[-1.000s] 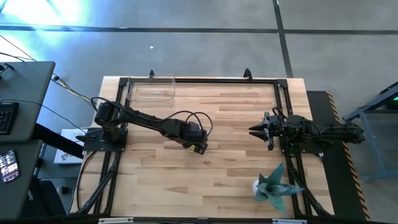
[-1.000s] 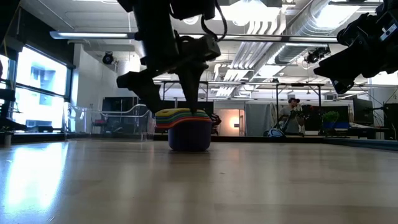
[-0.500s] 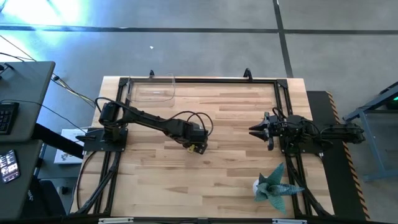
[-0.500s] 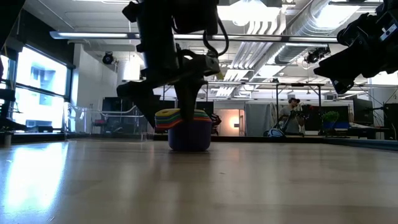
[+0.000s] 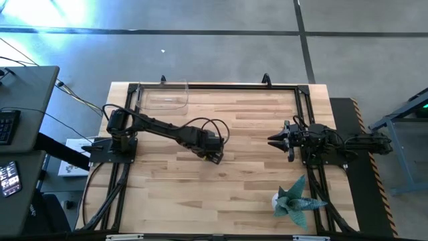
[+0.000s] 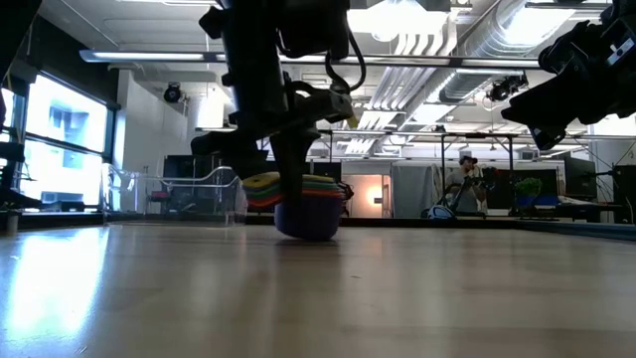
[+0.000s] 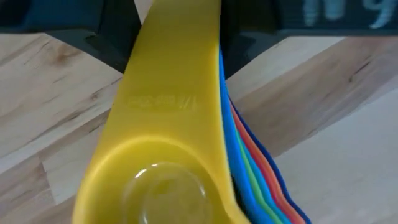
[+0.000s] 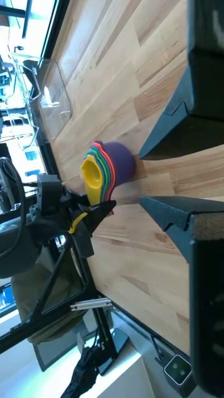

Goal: Nest measuring cups in basket
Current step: Put the stacked measuring cups into the transparent bin

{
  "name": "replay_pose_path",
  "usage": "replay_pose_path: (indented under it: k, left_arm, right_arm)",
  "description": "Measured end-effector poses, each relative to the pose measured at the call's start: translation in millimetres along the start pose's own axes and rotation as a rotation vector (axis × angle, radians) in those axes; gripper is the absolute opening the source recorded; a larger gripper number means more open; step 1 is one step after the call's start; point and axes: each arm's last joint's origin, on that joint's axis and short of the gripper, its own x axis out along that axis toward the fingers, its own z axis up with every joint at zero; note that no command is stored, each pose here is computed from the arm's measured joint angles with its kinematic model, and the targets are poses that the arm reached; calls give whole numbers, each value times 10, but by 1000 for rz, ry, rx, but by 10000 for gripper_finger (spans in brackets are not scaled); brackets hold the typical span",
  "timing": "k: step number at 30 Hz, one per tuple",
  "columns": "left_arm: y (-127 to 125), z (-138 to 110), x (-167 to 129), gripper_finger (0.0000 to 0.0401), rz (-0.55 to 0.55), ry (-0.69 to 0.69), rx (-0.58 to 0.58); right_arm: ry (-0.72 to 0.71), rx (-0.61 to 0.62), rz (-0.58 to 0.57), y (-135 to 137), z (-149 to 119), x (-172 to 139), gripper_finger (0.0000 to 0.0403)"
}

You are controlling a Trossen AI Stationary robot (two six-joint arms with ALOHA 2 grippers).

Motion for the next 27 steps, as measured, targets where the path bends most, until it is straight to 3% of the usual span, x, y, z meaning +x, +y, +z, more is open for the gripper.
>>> replay_pose_path:
  k: [21, 27]
  left_arm:
    - [11, 83, 7, 124, -41, 24, -24]
    - [-4, 152, -3, 87, -101, 33, -10]
  right_arm:
    - [0, 0, 0, 0, 0, 0, 96]
    - [0, 0, 0, 0, 0, 0, 96]
